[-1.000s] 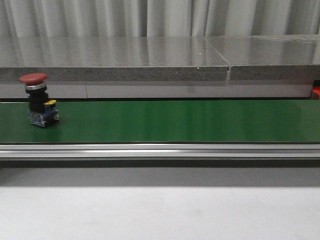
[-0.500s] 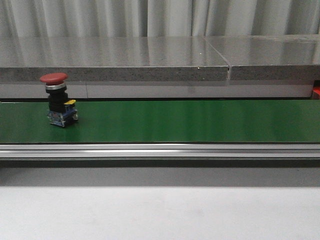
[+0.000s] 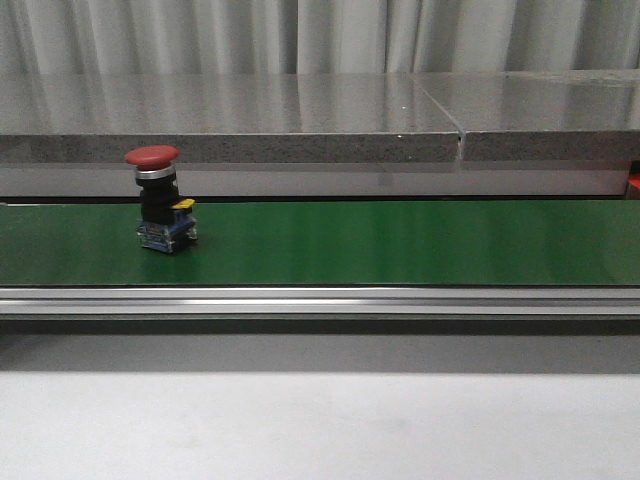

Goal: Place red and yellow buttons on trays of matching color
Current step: 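Grasp the yellow button and place it on the conveyor, open left gripper, then raise the left gripper away from the conveyor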

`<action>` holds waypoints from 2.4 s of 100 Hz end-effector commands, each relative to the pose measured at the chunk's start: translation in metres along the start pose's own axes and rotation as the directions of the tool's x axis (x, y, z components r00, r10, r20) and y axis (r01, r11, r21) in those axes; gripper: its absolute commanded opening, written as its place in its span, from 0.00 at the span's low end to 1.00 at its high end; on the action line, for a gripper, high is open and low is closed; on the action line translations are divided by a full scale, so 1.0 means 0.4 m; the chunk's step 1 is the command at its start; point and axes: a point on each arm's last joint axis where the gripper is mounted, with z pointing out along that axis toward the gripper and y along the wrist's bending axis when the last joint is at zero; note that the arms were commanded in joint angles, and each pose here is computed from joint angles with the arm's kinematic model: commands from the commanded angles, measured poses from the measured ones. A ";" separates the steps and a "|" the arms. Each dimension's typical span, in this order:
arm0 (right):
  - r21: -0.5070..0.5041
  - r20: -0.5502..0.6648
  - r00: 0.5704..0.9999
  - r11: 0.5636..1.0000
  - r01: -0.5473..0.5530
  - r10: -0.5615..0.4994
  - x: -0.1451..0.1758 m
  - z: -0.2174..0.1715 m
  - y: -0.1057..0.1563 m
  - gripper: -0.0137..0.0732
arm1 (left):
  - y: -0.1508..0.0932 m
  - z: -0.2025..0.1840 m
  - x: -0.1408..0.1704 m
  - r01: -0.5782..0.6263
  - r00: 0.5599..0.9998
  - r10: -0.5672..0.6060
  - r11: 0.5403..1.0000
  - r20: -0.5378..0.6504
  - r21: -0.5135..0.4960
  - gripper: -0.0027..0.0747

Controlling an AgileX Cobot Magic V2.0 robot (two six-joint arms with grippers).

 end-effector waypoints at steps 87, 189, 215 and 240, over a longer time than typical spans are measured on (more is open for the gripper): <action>0.021 0.085 0.996 1.000 0.002 -0.003 -0.032 -0.009 -0.005 0.08 | -0.175 0.105 0.128 -0.170 0.979 0.186 0.972 -0.087 0.164 0.03; 0.021 0.085 0.996 1.000 0.002 -0.003 -0.032 -0.009 -0.005 0.08 | -0.209 -0.232 0.060 -0.295 0.916 0.185 0.912 0.357 0.285 0.93; 0.021 0.085 0.996 1.000 0.002 -0.003 -0.032 -0.009 -0.005 0.08 | -0.127 -0.367 0.155 -0.296 0.867 0.125 0.908 0.483 0.296 0.93; 0.022 0.086 0.996 1.000 0.002 -0.003 -0.033 -0.009 -0.005 0.08 | -0.058 -0.401 0.308 -0.286 0.857 0.097 0.906 0.506 0.312 0.90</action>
